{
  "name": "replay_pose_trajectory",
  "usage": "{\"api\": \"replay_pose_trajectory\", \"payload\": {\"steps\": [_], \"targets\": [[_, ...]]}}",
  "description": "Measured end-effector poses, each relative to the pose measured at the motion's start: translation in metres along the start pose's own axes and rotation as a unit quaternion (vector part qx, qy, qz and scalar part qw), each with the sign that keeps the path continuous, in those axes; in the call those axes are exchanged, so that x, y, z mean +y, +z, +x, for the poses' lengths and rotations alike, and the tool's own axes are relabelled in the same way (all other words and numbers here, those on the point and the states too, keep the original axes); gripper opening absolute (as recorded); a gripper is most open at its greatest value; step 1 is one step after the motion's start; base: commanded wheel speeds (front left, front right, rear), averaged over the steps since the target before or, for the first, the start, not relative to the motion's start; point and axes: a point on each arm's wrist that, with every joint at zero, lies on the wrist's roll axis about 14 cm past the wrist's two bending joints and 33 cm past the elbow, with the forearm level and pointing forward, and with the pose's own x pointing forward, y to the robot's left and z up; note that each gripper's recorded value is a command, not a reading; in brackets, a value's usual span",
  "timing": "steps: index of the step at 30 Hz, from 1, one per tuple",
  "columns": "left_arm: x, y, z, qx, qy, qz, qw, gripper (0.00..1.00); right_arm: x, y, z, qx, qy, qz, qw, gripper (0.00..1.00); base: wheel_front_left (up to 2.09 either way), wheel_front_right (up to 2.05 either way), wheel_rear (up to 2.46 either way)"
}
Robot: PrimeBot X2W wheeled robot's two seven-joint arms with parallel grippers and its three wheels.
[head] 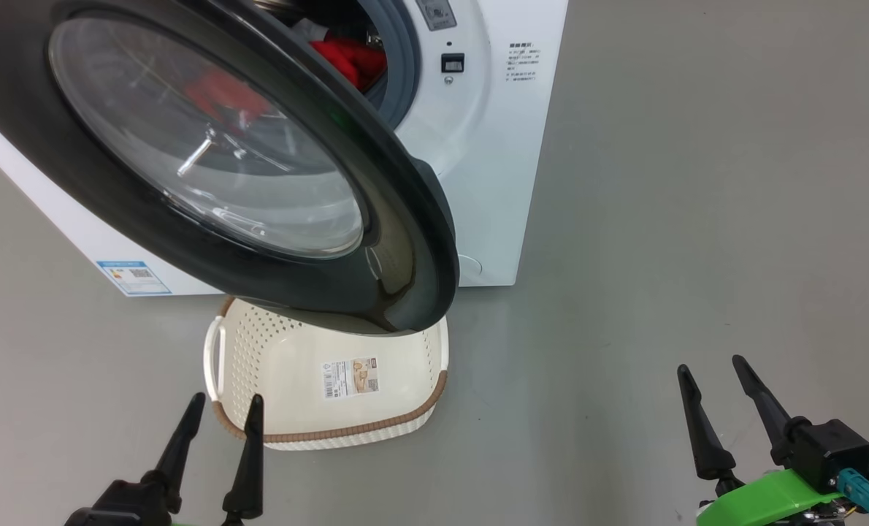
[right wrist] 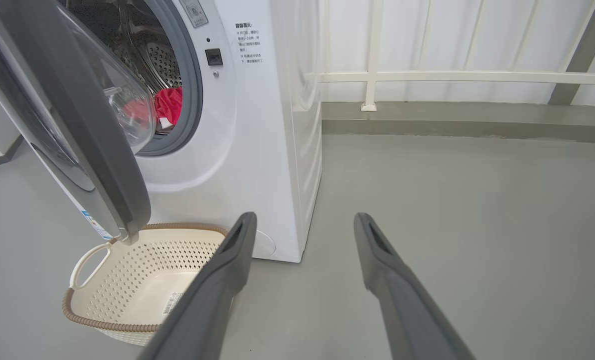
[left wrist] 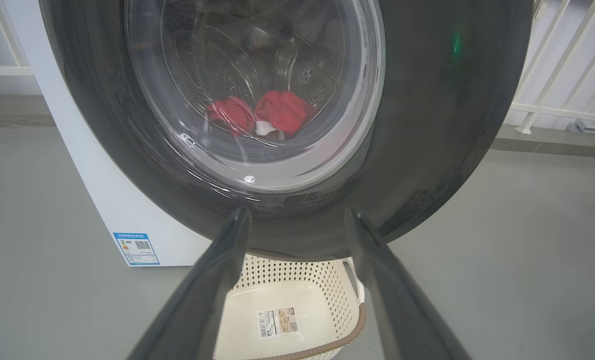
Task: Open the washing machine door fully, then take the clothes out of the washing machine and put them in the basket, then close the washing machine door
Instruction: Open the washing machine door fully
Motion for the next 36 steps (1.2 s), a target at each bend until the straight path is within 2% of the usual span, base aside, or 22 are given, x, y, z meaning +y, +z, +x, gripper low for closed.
{"api": "replay_pose_trajectory", "payload": {"steps": [15, 20, 21, 23, 27, 30, 36], "targets": [[-0.002, 0.003, 0.000, -0.004, -0.004, 0.000, 1.000, 1.00, -0.005, 0.002, -0.001, -0.004, -0.010, 0.004, 1.000, 1.00, 0.00, 0.00, 0.00], [-0.003, 0.003, -0.001, -0.004, -0.004, 0.000, 1.000, 1.00, -0.001, 0.001, 0.000, -0.005, -0.009, 0.032, 0.999, 1.00, 0.00, 0.00, 0.00], [-0.003, 0.003, -0.002, -0.004, -0.004, 0.000, 1.000, 1.00, 0.001, 0.000, 0.000, -0.004, -0.009, 0.047, 0.999, 0.78, 0.00, 0.00, 0.00], [-0.003, 0.002, -0.002, -0.003, -0.004, 0.000, 1.000, 1.00, 0.004, 0.000, 0.001, -0.007, -0.009, 0.081, 0.997, 0.00, 0.00, 0.00, 0.00], [-0.003, 0.000, -0.002, 0.000, -0.004, 0.000, 1.000, 1.00, 0.017, 0.012, 0.014, -0.026, 0.003, 0.154, 0.988, 0.00, 0.00, 0.00, 0.00], [-0.003, -0.002, -0.001, 0.003, -0.005, -0.001, 1.000, 1.00, 0.029, 0.029, 0.029, -0.050, 0.020, 0.222, 0.974, 0.00, 0.00, 0.00, 0.00], [-0.004, -0.008, -0.002, 0.012, -0.006, -0.001, 1.000, 1.00, 0.049, 0.068, 0.061, -0.082, 0.069, 0.350, 0.931, 0.00, 0.00, 0.00, 0.00]]}}
